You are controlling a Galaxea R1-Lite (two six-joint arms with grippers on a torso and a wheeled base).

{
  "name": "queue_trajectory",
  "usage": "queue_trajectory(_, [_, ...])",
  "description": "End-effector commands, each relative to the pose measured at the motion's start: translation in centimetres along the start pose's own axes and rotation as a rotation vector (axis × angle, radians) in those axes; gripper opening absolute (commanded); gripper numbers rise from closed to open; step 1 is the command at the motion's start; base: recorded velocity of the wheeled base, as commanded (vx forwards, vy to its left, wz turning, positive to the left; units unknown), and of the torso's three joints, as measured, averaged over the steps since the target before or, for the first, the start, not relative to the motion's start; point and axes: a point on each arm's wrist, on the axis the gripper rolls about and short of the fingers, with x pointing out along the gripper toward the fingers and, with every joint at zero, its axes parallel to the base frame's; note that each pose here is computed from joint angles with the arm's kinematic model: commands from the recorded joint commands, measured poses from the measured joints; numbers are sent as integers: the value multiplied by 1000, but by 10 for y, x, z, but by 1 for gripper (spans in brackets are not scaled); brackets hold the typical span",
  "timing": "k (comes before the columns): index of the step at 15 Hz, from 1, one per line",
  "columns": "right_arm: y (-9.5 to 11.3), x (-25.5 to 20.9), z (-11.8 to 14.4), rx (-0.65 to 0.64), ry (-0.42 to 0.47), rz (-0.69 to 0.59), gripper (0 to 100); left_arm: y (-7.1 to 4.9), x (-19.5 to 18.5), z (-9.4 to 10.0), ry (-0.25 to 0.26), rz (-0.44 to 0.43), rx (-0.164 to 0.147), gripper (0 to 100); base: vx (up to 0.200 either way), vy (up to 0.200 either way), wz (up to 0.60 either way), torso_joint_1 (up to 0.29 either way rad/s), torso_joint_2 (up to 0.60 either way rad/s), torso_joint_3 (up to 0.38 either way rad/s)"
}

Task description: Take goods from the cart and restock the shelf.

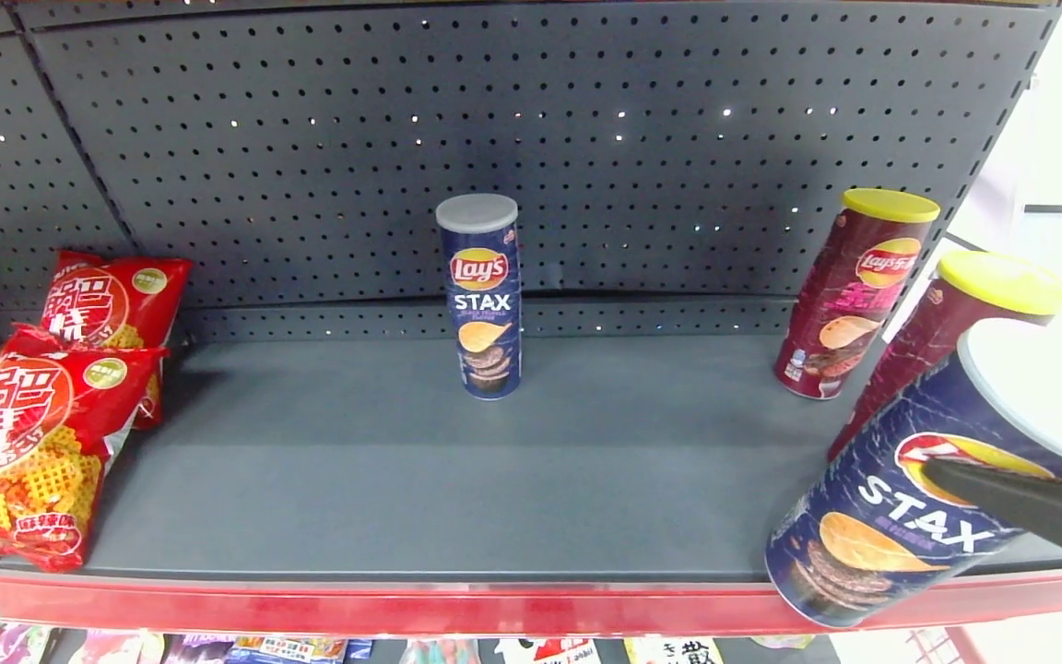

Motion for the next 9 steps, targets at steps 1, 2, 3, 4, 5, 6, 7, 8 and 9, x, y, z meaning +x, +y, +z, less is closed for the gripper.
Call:
queue_trajectory(1, [0, 1, -1, 5, 5, 2, 0, 0, 0, 0, 1, 1, -1, 100, 0, 0, 0, 0, 0, 0])
queue_trajectory(2, [1, 0, -3, 6, 8, 2, 0, 0, 0, 0, 1, 0, -1, 100, 0, 0, 0, 0, 0, 0])
queue_trajectory(3, [0, 0, -3, 7, 9, 1, 0, 0, 0, 0, 1, 0, 1, 100, 0, 0, 0, 0, 0, 0])
queue_trajectory(4, [1, 0, -4, 8, 11, 1, 0, 0, 0, 0, 1, 1, 1, 100, 200, 0, 0, -2, -2, -2])
queue_trajectory(5, [1, 0, -4, 10, 12, 1, 0, 0, 0, 0, 1, 1, 1, 100, 200, 0, 0, -12, 17, 7])
queue_trajectory(6, [1, 0, -5, 12, 14, 2, 0, 0, 0, 0, 1, 1, -3, 100, 200, 0, 0, -17, 2, 7])
queue_trajectory(7, [1, 0, -5, 12, 14, 2, 0, 0, 0, 0, 1, 1, -1, 100, 0, 0, 0, 0, 0, 0])
queue_trajectory(8, [1, 0, -6, 15, 19, -5, 0, 0, 0, 0, -1, 0, -1, 100, 0, 0, 0, 0, 0, 0])
queue_trajectory(9, [1, 0, -7, 17, 22, -7, 0, 0, 0, 0, 1, 1, -1, 100, 0, 0, 0, 0, 0, 0])
